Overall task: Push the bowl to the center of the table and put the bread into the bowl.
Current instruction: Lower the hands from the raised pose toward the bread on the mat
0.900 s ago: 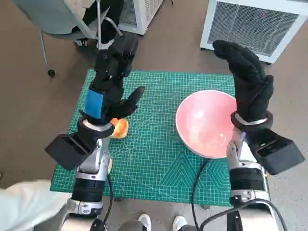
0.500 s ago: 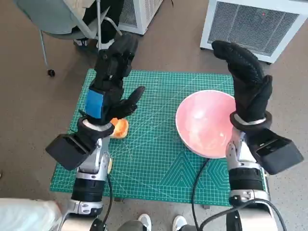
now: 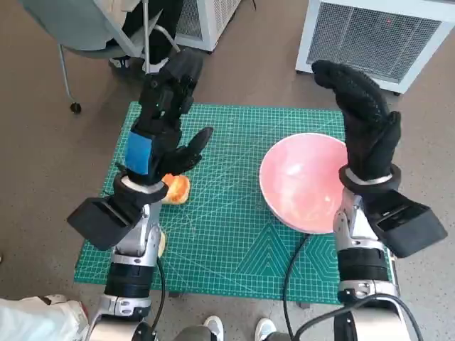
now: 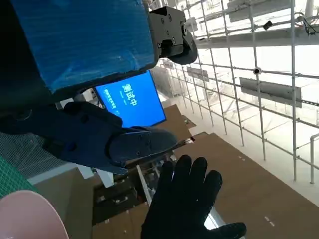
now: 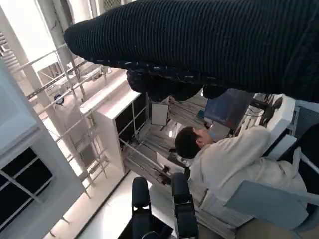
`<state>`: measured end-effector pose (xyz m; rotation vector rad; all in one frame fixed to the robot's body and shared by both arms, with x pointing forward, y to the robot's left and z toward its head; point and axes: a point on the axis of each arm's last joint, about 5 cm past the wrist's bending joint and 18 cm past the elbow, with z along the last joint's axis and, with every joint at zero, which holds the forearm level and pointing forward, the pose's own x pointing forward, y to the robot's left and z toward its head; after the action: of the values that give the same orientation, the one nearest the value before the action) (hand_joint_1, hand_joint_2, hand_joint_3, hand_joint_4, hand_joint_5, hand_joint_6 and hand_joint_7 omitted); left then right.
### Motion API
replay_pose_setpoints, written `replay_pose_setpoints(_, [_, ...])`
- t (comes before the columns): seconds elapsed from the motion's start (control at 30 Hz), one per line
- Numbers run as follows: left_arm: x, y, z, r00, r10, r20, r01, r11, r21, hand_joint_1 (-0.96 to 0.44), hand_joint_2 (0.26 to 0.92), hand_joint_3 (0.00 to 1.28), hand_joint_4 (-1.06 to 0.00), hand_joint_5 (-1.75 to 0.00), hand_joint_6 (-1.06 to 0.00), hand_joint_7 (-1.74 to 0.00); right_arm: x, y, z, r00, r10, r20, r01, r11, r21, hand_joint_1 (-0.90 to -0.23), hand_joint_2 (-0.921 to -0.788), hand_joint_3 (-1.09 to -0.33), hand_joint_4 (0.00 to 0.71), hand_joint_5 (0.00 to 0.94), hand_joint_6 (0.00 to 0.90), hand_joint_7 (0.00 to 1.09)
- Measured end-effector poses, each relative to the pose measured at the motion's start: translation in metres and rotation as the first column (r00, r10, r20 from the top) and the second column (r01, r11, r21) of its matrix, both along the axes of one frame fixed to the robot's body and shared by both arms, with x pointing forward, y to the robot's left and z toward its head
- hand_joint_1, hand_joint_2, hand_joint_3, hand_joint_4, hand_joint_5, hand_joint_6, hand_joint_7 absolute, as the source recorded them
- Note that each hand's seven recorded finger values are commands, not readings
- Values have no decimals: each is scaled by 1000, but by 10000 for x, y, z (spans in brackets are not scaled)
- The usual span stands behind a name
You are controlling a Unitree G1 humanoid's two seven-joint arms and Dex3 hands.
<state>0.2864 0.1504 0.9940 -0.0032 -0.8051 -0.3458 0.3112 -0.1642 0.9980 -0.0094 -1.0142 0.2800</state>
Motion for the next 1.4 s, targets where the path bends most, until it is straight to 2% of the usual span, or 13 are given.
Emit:
replay_pose_setpoints(0.13, [-1, -1, -1, 1000, 0, 0, 0, 1000, 1, -314, 921, 406, -154, -47, 1, -556, -3, -76, -20, 1000, -21, -4, 21, 1000, -7, -581, -921, -759, 383, 0, 171, 410])
replay_pose_setpoints(0.3, [-10, 16, -16, 1000, 4, -4, -4, 1000, 4, -324, 921, 401, -153, -44, 1, -551, -16, -278, -60, 996, -85, -16, 85, 996, 2, -567, -921, -788, 362, 0, 164, 405])
replay_pose_setpoints(0.33, [-14, 25, -25, 1000, 6, -7, -6, 1000, 5, -325, 921, 401, -153, -44, 1, -550, -23, -333, -69, 994, -105, -18, 105, 994, 6, -565, -921, -795, 361, 0, 155, 420])
replay_pose_setpoints(0.37, [-16, 31, -31, 1000, 8, -9, -8, 1000, 7, -326, 921, 400, -153, -44, 1, -550, -30, -370, -75, 993, -120, -18, 121, 993, 10, -547, -921, -824, 326, 0, 99, 471])
replay_pose_setpoints(0.43, [-22, 47, -45, 1000, 12, -13, -12, 1000, 10, -328, 921, 399, -152, -43, 1, -548, -53, -456, -90, 986, -164, -18, 165, 986, 21, -549, -921, -836, 330, 17, 76, 534])
replay_pose_setpoints(0.57, [-31, 70, -62, 1000, 18, -17, -18, 1000, 14, -333, 921, 396, -153, -41, 1, -546, -108, -613, -150, 962, -271, -34, 272, 961, 54, -551, -921, -866, 334, 23, 28, 639])
replay_pose_setpoints(0.63, [-34, 77, -66, 1000, 21, -17, -21, 1000, 13, -335, 921, 395, -153, -40, 1, -544, -131, -672, -191, 948, -314, -52, 317, 947, 57, -542, -921, -882, 324, 17, 16, 638])
replay_pose_setpoints(0.87, [-40, 85, -72, 1000, 24, -9, -24, 1000, 10, -336, 921, 394, -155, -37, 1, -546, -220, -858, -404, 880, -445, -165, 461, 884, 78, -546, -921, -879, 340, 22, 26, 645])
replay_pose_setpoints(1.0, [-41, 85, -73, 1000, 25, -9, -25, 1000, 9, -335, 921, 395, -156, -35, 1, -549, -263, -898, -565, 832, -490, -262, 526, 846, 88, -534, -921, -876, 351, 16, 72, 587])
replay_pose_setpoints(1.1, [-41, 80, -74, 1000, 23, -9, -23, 1000, 7, -336, 921, 395, -156, -34, 1, -550, -294, -912, -685, 793, -506, -340, 560, 825, 78, -532, -921, -873, 362, 11, 109, 527])
replay_pose_setpoints(1.17, [-40, 79, -74, 1000, 22, -10, -22, 1000, 6, -340, 921, 396, -156, -33, 1, -550, -316, -920, -765, 767, -507, -393, 575, 815, 69, -531, -921, -869, 359, 5, 134, 478])
replay_pose_setpoints(1.27, [-40, 81, -74, 1000, 21, -10, -21, 1000, 3, -346, 921, 396, -156, -32, 1, -550, -350, -928, -877, 728, -499, -470, 586, 809, 49, -530, -921, -863, 340, 2, 148, 424])
replay_pose_setpoints(1.4, [-40, 84, -75, 1000, 20, -12, -20, 1000, 2, -349, 921, 396, -157, -30, 1, -551, -372, -900, -1010, 678, -457, -575, 584, 811, 44, -517, -921, -863, 323, 3, 154, 364])
